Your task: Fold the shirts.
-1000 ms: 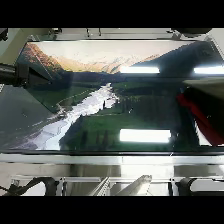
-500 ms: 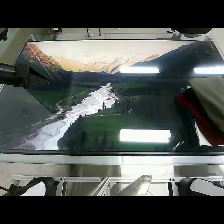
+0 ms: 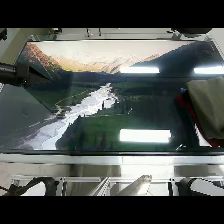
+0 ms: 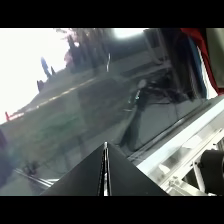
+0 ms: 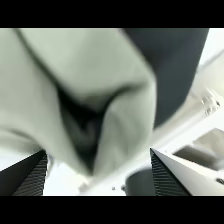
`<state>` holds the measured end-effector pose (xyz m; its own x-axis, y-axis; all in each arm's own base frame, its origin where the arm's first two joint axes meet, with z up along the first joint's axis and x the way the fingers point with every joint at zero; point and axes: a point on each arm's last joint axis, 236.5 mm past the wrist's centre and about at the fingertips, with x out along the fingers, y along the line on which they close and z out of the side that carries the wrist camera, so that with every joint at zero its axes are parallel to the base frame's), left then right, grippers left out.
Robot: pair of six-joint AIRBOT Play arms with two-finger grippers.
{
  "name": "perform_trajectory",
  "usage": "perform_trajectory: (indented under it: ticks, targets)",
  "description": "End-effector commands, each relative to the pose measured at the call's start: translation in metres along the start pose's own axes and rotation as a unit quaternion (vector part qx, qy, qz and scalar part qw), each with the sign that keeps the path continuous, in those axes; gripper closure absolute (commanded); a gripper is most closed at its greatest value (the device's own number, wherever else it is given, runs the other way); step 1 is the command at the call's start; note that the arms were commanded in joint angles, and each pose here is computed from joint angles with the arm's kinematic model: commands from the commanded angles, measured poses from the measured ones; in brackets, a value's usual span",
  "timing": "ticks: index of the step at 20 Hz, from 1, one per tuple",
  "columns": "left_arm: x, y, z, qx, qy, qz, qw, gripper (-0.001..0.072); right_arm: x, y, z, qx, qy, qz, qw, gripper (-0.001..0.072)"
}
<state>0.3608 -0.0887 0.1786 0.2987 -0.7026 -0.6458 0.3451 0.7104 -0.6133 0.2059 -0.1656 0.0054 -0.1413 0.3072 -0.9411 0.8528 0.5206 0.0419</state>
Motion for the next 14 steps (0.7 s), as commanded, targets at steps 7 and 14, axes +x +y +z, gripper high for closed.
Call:
perform_trajectory:
  ticks: [7,14]
  targets:
    - [0.000,0.000,0.002,0.001,-0.005,0.001,1.000,0.0689,-0.076,0.103,-0.033,-0.097,-0.014,0.222,0.970,0.0005]
    - [0.000,-0.003,0.000,-0.006,0.000,-0.005,1.000,0.0690,-0.106,0.196,-0.045,-0.191,-0.093,0.322,0.923,0.0695]
